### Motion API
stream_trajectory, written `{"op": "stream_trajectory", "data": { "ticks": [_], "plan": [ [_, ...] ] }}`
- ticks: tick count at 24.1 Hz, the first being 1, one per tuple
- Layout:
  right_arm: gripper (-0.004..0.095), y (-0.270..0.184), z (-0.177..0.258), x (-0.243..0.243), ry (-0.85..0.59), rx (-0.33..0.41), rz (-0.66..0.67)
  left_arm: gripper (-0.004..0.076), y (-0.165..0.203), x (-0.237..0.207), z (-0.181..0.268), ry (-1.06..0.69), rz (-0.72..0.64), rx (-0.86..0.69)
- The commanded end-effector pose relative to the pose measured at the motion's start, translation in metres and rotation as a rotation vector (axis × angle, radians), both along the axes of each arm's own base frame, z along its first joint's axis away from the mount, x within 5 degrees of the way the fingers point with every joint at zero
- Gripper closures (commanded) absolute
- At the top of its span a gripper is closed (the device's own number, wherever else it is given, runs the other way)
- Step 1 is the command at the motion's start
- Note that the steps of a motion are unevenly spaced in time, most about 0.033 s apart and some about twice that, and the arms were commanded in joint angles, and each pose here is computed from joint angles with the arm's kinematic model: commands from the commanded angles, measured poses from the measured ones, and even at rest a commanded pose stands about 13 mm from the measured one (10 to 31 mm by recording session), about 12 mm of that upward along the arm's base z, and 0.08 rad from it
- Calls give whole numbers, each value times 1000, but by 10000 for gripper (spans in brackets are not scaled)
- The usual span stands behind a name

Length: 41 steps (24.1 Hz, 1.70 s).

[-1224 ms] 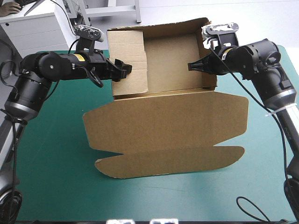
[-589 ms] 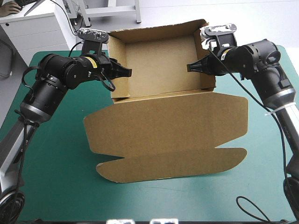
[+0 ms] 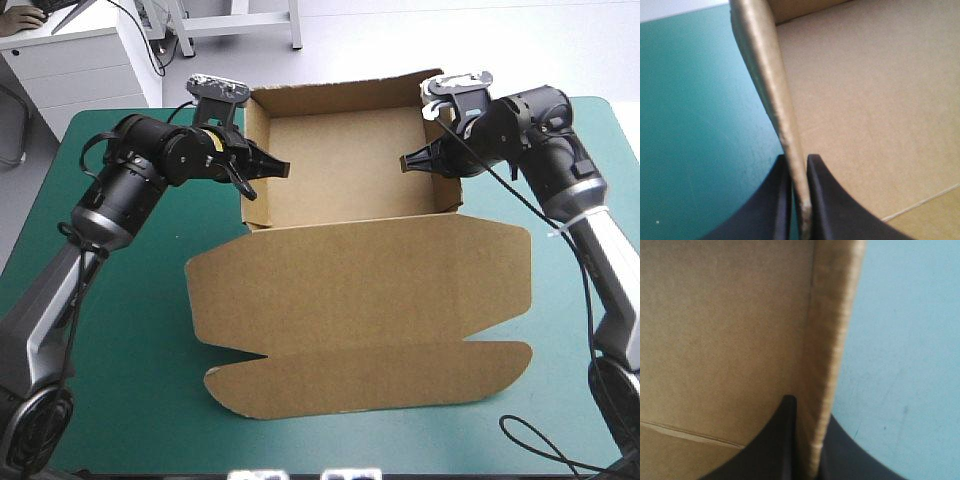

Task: Fold the box

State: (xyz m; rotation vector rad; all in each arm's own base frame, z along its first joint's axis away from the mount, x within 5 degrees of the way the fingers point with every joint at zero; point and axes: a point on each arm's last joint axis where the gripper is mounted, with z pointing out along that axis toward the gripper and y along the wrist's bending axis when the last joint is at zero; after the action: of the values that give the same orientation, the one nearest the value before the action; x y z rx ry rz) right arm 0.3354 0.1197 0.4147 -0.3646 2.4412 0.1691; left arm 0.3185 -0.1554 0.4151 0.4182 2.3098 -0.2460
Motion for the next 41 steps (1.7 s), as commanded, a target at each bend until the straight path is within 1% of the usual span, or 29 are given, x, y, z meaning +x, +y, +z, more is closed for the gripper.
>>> {"op": "stream_trajectory", "data": {
  "ticks": [1,2,5,10,12,14,17,19,20,21,23,24,26,27,29,30,31,32,37,41],
  "plan": [
    [922,8,-2,2,24,-9,68,719,-9,3,1,-14,-66,17],
    [922,11,-18,11,84,-35,77,719,-14,12,-16,43,-75,53],
    [922,18,-49,29,172,-60,78,719,-20,28,-43,110,-93,111],
    [922,26,-83,47,262,-61,71,718,-21,42,-72,188,-92,189],
    [922,30,-100,54,311,-60,68,717,-15,51,-88,258,-78,206],
    [922,32,-107,57,326,-58,69,718,-9,55,-96,292,-87,237],
    [922,33,-113,60,338,-56,67,718,-2,59,-99,302,-71,239],
    [922,33,-115,60,347,-60,61,716,0,60,-99,295,-83,245],
    [913,31,-115,61,350,-58,57,679,0,60,-99,290,-104,257],
    [852,28,-116,61,364,-60,52,607,0,61,-99,285,-106,255],
    [729,23,-116,61,379,-68,49,505,-1,61,-99,281,-115,250],
    [612,20,-116,62,381,-61,43,430,-2,61,-98,282,-120,234],
    [431,16,-115,63,386,-33,39,330,-3,60,-97,282,-122,219],
    [292,16,-115,63,391,-11,49,263,-3,60,-96,276,-121,220],
    [119,15,-114,64,395,10,57,199,-3,60,-95,282,-114,213],
    [56,13,-114,64,395,15,61,176,-2,60,-94,287,-112,216],
    [22,14,-114,64,395,18,64,169,-2,59,-93,289,-112,219],
    [15,13,-114,64,394,16,67,170,-2,59,-92,288,-112,221],
    [53,11,-101,59,356,7,94,171,1,54,-74,241,-109,205],
    [64,5,-76,48,276,-15,93,173,5,45,-46,164,-103,184]
  ]
}}
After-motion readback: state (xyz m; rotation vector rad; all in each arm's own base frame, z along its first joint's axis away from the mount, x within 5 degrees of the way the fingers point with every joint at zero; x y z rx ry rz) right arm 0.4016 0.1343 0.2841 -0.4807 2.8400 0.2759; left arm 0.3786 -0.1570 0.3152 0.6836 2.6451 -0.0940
